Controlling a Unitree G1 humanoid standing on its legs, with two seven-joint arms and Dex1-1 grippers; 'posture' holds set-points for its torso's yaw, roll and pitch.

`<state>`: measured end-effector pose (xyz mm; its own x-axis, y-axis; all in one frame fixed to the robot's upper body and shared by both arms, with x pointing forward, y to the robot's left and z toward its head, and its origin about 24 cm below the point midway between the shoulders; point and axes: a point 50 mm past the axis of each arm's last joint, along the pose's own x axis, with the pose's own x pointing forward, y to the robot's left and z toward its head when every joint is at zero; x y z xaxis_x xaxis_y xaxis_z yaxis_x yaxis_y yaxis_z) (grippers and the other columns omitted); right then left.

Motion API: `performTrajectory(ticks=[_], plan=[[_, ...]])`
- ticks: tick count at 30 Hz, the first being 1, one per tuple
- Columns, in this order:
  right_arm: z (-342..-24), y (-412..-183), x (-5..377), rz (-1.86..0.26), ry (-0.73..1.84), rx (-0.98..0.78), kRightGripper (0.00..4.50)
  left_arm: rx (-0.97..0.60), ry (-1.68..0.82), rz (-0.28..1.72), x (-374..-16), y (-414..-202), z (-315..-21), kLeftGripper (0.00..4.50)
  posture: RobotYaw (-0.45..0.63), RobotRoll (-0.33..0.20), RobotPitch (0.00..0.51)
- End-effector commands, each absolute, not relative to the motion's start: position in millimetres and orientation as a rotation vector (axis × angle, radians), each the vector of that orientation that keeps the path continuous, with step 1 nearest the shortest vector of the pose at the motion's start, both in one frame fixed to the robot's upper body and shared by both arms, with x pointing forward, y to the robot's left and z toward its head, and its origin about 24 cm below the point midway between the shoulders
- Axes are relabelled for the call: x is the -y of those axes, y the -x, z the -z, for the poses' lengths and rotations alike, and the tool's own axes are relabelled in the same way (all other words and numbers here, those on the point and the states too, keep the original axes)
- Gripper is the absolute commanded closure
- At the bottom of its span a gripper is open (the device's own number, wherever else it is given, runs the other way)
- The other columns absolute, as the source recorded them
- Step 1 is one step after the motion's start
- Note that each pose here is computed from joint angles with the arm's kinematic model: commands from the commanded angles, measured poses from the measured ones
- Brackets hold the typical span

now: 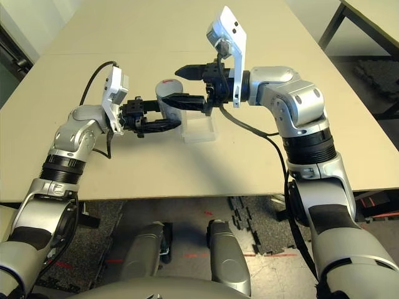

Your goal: Pour the medicine from the bottle into the box.

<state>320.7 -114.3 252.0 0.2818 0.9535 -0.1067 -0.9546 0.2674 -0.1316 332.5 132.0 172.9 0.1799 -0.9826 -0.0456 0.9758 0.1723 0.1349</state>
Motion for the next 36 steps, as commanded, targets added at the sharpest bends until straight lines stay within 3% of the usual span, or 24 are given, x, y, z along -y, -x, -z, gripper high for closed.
performTrajectory(ticks=[1, 10, 19, 25, 36], plan=[[-255, -322, 130, -1.218, 0.168, -0.007, 0.0, 0.052, -0.163, 1.413, -132, -331, -173, 1.99, 0.01, 0.0, 0.124], [-256, -319, 146, -1.174, 0.153, -0.024, 0.0, 0.049, -0.163, 1.411, -133, -332, -172, 1.99, 0.01, 0.0, 0.123], [-250, -301, 155, -1.254, 0.161, -0.122, 0.0, 0.044, -0.166, 1.405, -135, -333, -170, 1.99, 0.01, 0.0, 0.121], [-255, -296, 142, -1.309, 0.134, -0.103, 0.0, 0.047, -0.168, 1.409, -134, -334, -171, 1.99, 0.0, 0.0, 0.115], [-256, -311, 114, -1.307, 0.159, -0.036, 0.0, 0.05, -0.174, 1.418, -132, -334, -171, 1.99, 0.01, 0.0, 0.114]])
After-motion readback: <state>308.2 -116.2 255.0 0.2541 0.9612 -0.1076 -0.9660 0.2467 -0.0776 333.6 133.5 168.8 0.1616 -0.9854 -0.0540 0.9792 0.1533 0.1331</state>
